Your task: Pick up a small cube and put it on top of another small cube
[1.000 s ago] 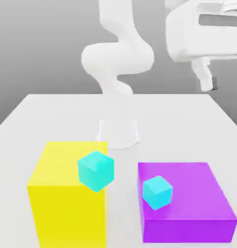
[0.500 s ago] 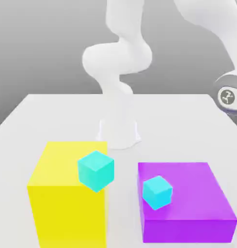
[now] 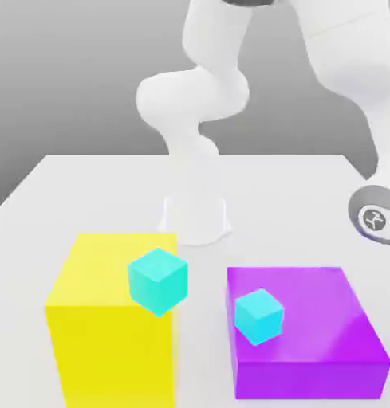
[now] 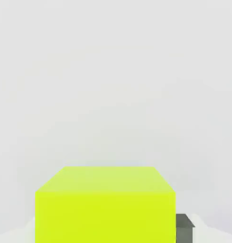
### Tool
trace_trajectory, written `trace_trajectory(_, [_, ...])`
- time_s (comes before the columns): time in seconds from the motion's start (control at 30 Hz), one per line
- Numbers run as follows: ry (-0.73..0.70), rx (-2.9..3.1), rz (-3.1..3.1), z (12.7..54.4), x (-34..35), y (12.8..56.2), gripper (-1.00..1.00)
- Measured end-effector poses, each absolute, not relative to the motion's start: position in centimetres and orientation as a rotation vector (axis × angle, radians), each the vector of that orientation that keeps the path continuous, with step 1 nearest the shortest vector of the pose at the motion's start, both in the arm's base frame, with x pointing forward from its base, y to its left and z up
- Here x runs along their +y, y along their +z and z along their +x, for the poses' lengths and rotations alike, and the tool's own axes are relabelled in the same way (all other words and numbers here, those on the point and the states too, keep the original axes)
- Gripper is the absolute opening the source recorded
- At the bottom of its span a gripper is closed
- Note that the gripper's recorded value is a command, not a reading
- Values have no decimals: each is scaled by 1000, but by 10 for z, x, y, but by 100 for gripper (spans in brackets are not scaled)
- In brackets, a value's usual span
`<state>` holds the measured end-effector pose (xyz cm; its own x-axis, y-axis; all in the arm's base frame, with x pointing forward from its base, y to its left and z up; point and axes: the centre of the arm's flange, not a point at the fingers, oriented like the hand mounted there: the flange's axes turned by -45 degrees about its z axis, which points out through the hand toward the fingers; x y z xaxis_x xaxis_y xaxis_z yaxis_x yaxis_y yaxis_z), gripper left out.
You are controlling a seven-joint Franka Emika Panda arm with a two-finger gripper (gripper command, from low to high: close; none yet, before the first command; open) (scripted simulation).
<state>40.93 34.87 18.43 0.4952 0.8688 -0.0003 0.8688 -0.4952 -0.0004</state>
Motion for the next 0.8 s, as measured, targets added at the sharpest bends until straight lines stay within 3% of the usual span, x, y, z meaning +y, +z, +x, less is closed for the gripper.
trace_trajectory(0.3, [1,-1242,-2877,442,207,276,-100])
trace_trajectory(0.5, [1,-1021,-2966,427,115,320,-100])
trace_trajectory(0.67, [1,-971,-2986,421,96,277,-100])
trace_trajectory(0.7, [1,-970,-2986,420,95,268,100])
trace_trajectory(0.8, [1,-970,-2986,420,95,268,100])
